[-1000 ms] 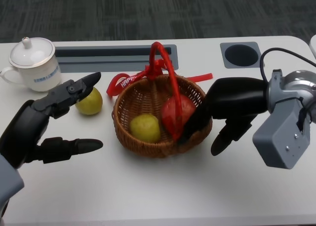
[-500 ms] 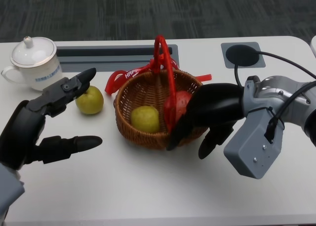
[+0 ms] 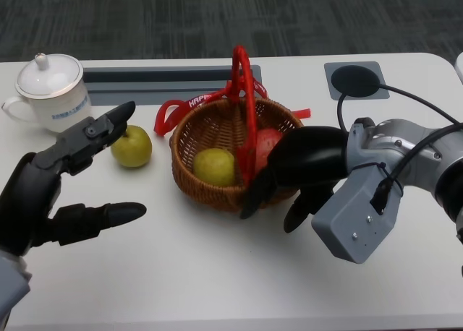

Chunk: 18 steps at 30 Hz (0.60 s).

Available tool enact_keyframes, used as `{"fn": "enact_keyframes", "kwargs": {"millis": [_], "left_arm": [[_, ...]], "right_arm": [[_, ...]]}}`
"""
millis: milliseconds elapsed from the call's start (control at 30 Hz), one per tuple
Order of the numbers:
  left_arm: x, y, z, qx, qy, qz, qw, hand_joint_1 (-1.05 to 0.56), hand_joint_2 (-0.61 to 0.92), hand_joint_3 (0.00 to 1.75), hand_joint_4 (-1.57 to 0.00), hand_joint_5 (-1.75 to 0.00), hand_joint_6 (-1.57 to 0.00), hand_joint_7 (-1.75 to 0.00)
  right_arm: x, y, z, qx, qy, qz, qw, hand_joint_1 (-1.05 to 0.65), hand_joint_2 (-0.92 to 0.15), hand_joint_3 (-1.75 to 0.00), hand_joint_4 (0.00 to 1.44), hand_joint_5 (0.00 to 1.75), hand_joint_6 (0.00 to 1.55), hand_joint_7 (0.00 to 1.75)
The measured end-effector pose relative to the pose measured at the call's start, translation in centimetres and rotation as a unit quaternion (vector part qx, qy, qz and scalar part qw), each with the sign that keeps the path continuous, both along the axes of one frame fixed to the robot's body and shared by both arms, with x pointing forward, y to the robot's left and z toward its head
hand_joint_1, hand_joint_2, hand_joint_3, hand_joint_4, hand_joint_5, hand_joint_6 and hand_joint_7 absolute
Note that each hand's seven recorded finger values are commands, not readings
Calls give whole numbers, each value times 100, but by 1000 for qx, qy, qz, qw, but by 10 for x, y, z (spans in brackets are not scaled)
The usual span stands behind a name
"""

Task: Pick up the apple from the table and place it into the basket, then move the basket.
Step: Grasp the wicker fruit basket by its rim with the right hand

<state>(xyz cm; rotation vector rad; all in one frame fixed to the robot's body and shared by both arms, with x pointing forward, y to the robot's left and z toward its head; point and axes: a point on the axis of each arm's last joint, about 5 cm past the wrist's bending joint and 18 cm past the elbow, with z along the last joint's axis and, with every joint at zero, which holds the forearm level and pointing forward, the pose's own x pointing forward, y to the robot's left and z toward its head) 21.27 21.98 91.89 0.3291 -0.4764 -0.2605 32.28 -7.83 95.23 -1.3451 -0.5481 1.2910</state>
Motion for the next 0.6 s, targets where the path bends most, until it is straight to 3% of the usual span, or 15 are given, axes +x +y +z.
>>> {"fn": "enact_keyframes", "kwargs": {"millis": [133, 333, 600], "left_arm": [[-1, 0, 0, -1, 2, 2, 1000, -57, 80, 0, -42, -1, -42, -1], [-2, -2, -1, -10, -3, 0, 1000, -51, 80, 0, -44, -1, -44, -1], [-4, -2, -2, -27, -9, 3, 1000, -53, 80, 0, -47, -1, -45, -1]], "right_arm": [[1, -1, -1, 1, 3, -8, 1000, -34, -87, 0, 95, 0, 77, 0], [0, 3, -4, 9, 1, -23, 1000, -11, -92, -11, 95, 2, 86, 3], [1, -1, -8, 44, 4, -58, 997, -11, -89, -3, 103, 2, 105, 5]]}}
